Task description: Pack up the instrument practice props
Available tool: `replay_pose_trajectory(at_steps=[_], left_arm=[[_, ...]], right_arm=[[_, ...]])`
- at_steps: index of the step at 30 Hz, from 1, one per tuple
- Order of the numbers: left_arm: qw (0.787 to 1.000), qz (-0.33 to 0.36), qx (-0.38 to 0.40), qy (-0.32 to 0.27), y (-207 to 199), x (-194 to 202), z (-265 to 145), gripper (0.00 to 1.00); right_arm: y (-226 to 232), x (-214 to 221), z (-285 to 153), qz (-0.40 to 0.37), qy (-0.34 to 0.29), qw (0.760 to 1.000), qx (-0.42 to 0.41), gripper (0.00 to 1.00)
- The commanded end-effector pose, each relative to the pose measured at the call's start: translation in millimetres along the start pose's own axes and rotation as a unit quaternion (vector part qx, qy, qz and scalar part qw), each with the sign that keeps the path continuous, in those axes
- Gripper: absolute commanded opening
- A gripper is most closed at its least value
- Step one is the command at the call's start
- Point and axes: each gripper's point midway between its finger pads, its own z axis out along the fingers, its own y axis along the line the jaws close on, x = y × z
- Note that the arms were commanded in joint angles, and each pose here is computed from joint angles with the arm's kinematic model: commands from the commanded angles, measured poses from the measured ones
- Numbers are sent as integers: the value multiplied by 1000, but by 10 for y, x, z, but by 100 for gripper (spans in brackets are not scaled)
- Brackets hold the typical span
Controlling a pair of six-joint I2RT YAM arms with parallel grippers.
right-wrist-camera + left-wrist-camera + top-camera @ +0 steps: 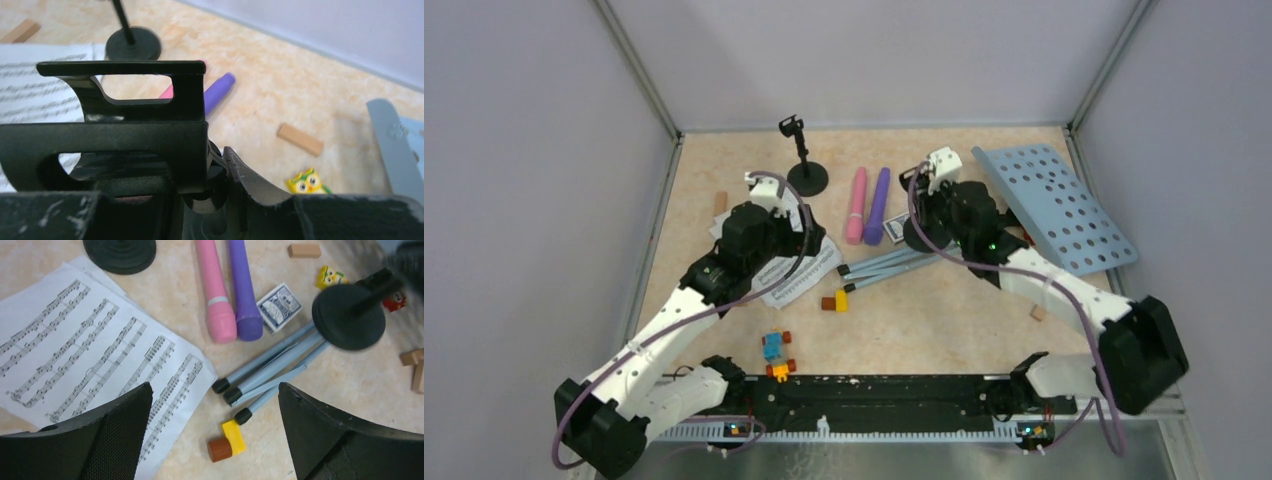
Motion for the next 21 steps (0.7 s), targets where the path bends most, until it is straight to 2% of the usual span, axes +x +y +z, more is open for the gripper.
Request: replay_pose_trajectory(at_steps=[1,10,16,21], left_arm=[[1000,26,1,15,100,229,-185,99],[999,43,-7,26,227,435,-332,99],[998,52,-5,19,241,429,-402,99],[998,53,-17,17,289,428,-394,99]], right_arm=[[-295,-1029,521,-5,-135,991,8,0],[-874,-977,1646,-21,-121,990,66,0],[-963,-747,2178,-37,-104,991,70,0],[-839,-492,2479,-2,-81,996,38,0]])
